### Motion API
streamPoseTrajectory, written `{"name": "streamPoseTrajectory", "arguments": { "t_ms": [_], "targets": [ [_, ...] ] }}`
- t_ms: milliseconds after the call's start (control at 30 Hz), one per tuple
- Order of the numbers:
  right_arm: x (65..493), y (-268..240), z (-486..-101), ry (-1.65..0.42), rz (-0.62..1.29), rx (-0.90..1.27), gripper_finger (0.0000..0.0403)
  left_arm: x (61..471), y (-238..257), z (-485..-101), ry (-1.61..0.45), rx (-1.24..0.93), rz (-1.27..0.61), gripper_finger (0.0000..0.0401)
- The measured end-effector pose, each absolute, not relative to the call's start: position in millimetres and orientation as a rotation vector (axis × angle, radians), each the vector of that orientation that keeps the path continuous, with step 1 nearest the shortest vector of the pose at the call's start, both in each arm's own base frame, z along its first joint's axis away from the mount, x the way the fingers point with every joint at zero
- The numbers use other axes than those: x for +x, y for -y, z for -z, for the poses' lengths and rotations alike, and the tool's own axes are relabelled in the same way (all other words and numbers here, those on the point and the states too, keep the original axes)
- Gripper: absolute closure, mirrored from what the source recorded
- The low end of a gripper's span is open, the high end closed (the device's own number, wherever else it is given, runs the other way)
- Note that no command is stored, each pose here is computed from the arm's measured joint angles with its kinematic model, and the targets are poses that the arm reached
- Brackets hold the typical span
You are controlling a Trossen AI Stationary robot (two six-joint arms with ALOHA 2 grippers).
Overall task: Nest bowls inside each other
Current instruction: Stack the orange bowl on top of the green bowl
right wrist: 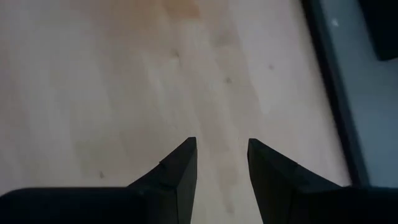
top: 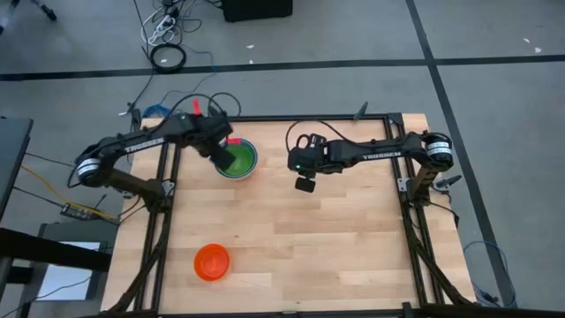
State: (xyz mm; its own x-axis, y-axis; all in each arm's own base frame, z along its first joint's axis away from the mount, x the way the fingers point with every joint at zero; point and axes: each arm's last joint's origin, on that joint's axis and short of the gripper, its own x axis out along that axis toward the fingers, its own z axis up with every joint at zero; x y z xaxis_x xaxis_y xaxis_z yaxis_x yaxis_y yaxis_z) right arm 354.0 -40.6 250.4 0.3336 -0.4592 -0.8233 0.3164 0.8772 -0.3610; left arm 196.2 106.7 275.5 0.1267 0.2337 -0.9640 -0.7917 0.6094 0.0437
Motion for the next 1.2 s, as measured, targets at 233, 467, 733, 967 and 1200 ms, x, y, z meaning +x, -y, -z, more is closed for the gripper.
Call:
{"name": "streamPoseTrajectory", "arguments": {
  "t_ms": [233,467,733,967,1200],
  "targets": [
    [323,40,-273,-1.043,0.587,-0.123,0.0274,164,-45,-281,-1.2,-0.618,-0.71,0.0281],
    [271,39,-298,-0.889,0.657,-0.01,0.0274,146,9,-271,-1.173,-0.713,-0.571,0.0281],
    [242,39,-305,-0.745,0.672,0.061,0.0274,159,62,-258,-1.263,-0.556,-0.185,0.0281],
    [241,38,-293,-0.773,0.658,0.089,0.0274,165,99,-235,-1.401,-0.4,-0.113,0.0281],
    [248,38,-287,-0.793,0.647,0.091,0.0274,174,124,-215,-1.393,-0.277,-0.123,0.0282]
  ]
}}
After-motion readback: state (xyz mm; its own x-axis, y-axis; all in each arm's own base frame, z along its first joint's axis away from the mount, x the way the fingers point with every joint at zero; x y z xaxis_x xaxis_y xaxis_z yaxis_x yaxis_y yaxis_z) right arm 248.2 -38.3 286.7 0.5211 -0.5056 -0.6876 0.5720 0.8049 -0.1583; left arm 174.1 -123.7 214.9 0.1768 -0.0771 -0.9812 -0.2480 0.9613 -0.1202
